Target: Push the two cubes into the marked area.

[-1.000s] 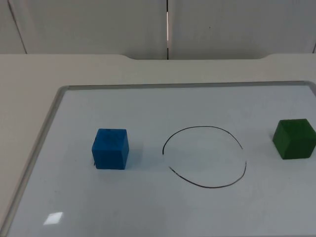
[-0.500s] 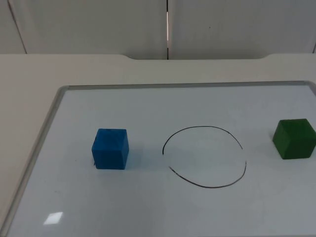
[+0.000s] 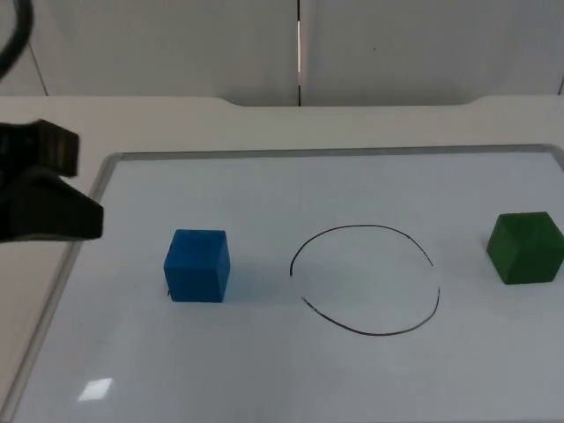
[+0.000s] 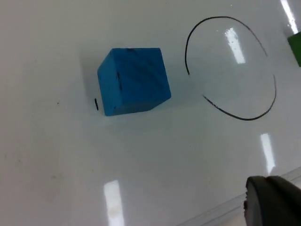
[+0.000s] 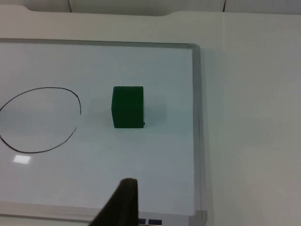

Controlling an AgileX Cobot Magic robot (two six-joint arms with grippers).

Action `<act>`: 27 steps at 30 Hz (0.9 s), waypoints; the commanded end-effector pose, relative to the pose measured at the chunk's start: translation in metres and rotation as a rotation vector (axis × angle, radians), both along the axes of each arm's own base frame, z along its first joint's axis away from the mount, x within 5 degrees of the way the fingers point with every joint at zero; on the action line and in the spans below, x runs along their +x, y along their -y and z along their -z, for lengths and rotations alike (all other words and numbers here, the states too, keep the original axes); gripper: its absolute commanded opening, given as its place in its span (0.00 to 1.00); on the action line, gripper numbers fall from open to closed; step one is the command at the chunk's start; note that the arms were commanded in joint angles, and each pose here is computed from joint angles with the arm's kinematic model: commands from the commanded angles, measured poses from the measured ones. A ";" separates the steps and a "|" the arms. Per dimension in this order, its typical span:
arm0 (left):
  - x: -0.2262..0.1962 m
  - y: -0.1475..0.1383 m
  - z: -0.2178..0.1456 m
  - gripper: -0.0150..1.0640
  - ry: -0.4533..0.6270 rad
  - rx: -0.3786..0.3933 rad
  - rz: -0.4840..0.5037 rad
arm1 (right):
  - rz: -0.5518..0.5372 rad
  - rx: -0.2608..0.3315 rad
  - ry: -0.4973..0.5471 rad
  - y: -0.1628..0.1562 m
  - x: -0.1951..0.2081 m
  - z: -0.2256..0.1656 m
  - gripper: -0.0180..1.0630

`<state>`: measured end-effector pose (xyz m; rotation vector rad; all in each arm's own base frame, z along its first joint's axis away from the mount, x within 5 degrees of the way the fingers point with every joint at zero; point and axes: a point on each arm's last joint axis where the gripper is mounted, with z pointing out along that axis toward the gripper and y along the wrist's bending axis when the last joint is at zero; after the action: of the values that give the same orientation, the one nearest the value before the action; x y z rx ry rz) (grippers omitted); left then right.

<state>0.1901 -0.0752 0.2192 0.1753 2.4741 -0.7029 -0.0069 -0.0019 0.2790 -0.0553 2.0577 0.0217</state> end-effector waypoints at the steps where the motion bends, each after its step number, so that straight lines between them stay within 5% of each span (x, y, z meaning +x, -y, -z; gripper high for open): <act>1: 0.008 0.008 0.004 0.01 0.022 0.014 -0.015 | 0.010 0.005 0.012 0.000 0.000 -0.001 0.99; 11: 0.054 0.025 0.052 0.01 -0.046 0.154 -0.065 | 0.010 0.005 0.012 0.000 0.000 -0.001 0.99; 27: 0.101 0.010 0.095 0.01 -0.143 0.220 -0.124 | 0.010 0.005 0.012 0.000 0.000 -0.001 0.99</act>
<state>0.2866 -0.0867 0.1322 0.0457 2.6507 -0.4162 -0.0069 -0.0019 0.2790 -0.0553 2.0577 0.0217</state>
